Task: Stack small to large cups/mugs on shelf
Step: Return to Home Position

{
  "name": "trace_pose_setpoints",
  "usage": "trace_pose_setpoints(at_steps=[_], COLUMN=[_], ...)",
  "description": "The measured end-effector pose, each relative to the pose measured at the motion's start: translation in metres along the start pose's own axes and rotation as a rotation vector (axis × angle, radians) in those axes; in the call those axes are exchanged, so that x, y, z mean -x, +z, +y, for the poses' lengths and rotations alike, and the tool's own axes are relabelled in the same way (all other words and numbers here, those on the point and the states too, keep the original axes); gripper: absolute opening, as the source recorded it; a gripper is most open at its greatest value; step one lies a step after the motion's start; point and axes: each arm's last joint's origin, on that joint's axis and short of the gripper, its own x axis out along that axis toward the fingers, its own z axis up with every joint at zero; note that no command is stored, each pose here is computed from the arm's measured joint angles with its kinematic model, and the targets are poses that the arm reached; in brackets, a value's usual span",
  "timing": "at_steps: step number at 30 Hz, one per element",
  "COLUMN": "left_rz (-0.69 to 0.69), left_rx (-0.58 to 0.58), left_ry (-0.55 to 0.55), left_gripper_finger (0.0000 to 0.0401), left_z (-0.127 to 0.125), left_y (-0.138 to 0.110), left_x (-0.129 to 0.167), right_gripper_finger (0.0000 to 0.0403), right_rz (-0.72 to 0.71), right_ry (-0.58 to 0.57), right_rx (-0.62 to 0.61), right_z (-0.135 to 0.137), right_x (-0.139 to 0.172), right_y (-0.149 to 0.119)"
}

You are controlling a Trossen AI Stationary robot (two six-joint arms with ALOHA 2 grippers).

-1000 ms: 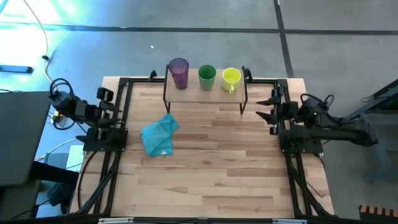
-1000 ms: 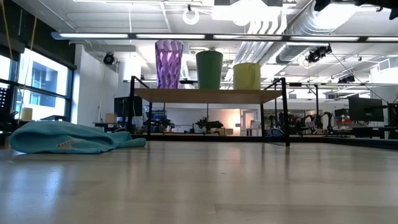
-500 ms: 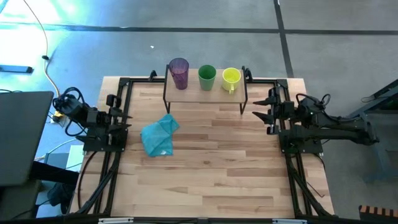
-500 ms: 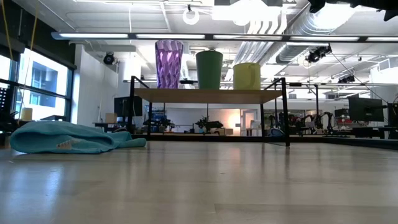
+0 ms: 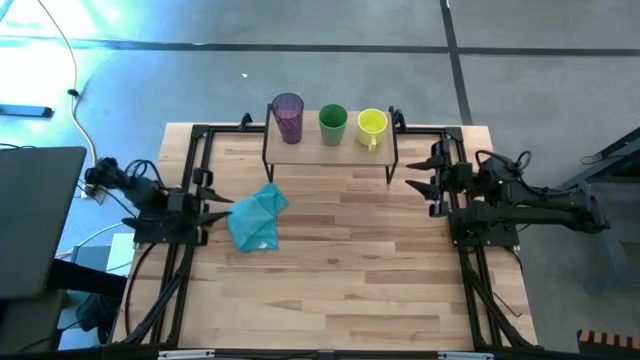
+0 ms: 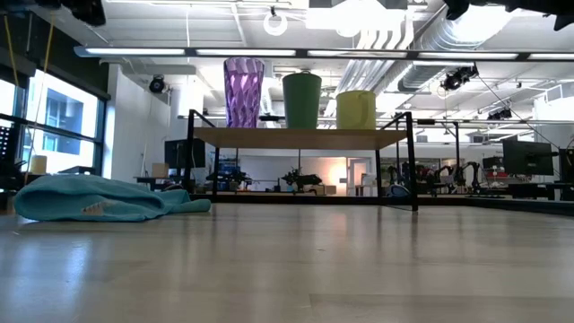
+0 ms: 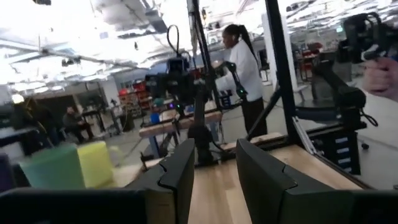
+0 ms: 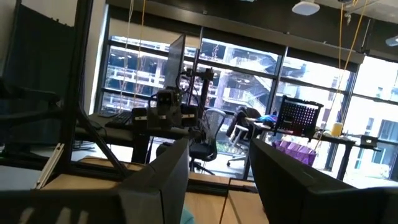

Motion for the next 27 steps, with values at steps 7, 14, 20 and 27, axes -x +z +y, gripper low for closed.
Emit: trace_pose_setpoints(at_steps=[7, 14, 20, 27], left_rz=[0.005, 0.024, 0.032, 0.048], left_rx=[0.077, 0.123, 0.135, 0.14], left_ry=[-0.088, -0.101, -0.122, -0.125], left_gripper_finger=[0.0108, 0.0108, 0.0108, 0.0108], left_z=[-0.002, 0.005, 0.012, 0.017], left_y=[-0.029, -0.043, -0.045, -0.048], left_x=[-0.007, -0.01, -0.011, -0.011], right_gripper_finger=[0.0163, 0.0163, 0.0163, 0.0163], right_rz=[0.028, 0.052, 0.09, 0.097], right_ry=[0.009, 0.014, 0.02, 0.022], right_rx=[-0.023, -0.027, -0.033, -0.035], right_z=[0.001, 0.001, 0.002, 0.002], right_x=[0.0, 0.0, 0.0, 0.0], right_y=[-0.003, -0.005, -0.009, -0.009])
